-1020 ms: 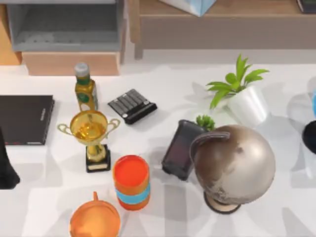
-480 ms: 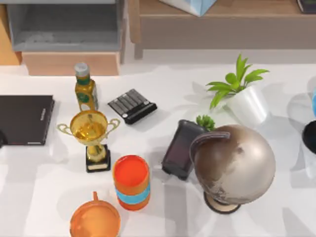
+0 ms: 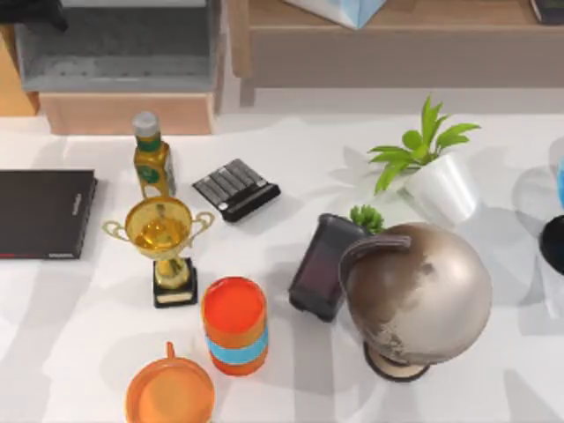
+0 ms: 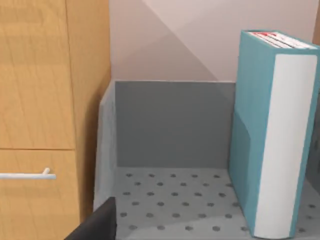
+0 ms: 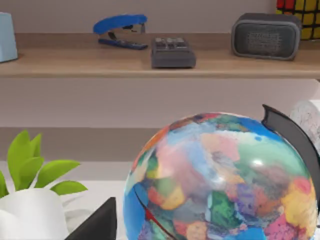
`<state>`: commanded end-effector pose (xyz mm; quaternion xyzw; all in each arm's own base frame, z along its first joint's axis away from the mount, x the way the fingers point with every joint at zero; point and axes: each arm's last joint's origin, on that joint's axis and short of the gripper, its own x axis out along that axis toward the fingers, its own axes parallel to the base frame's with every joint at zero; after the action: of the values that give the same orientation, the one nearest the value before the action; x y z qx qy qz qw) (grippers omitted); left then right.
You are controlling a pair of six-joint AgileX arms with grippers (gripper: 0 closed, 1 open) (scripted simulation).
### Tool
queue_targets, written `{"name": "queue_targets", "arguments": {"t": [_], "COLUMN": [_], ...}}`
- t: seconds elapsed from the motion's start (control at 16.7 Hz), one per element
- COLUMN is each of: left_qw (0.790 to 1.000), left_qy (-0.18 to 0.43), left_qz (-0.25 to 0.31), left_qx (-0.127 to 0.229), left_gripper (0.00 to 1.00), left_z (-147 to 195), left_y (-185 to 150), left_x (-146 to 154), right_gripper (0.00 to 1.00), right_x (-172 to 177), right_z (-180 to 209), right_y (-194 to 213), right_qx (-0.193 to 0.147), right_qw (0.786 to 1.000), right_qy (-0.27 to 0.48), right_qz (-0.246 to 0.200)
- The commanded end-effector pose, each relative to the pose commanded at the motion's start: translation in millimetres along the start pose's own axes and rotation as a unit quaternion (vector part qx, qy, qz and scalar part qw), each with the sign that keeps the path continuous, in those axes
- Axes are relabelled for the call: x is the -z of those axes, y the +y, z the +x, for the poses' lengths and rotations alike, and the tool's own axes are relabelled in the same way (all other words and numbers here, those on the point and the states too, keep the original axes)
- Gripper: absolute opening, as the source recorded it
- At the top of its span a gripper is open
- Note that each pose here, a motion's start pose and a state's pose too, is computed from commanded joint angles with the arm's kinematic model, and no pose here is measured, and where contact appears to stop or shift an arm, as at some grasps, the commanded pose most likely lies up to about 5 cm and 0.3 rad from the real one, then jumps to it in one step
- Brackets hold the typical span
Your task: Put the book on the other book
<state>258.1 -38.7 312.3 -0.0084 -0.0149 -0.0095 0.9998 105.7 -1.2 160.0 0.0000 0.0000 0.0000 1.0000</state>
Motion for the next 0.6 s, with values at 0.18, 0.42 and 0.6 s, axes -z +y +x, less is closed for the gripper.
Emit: {"name": "queue_targets", "arguments": {"t": [0.18, 0.42, 0.6], "left_qw": [1.0, 1.0, 1.0], "left_qy": [0.014, 0.021, 0.018], "left_qz": [0.001, 0.002, 0.001], "left_qx": [0.0, -0.001, -0.001], "left_gripper": [1.0, 1.0, 1.0], "left_z": [71, 141, 167], "left_y": [-23, -51, -65], "left_x": [12, 47, 66], "right_gripper": [1.0, 1.0, 1.0], "right_x": [0, 0, 0], "right_z": [0, 0, 0], "right_y": [0, 0, 0], "right_qx": [0.0, 0.0, 0.0], "right_qw": [1.0, 1.0, 1.0], "right_qy": [0.0, 0.0, 0.0], "right_qz": [0.0, 0.0, 0.0]}}
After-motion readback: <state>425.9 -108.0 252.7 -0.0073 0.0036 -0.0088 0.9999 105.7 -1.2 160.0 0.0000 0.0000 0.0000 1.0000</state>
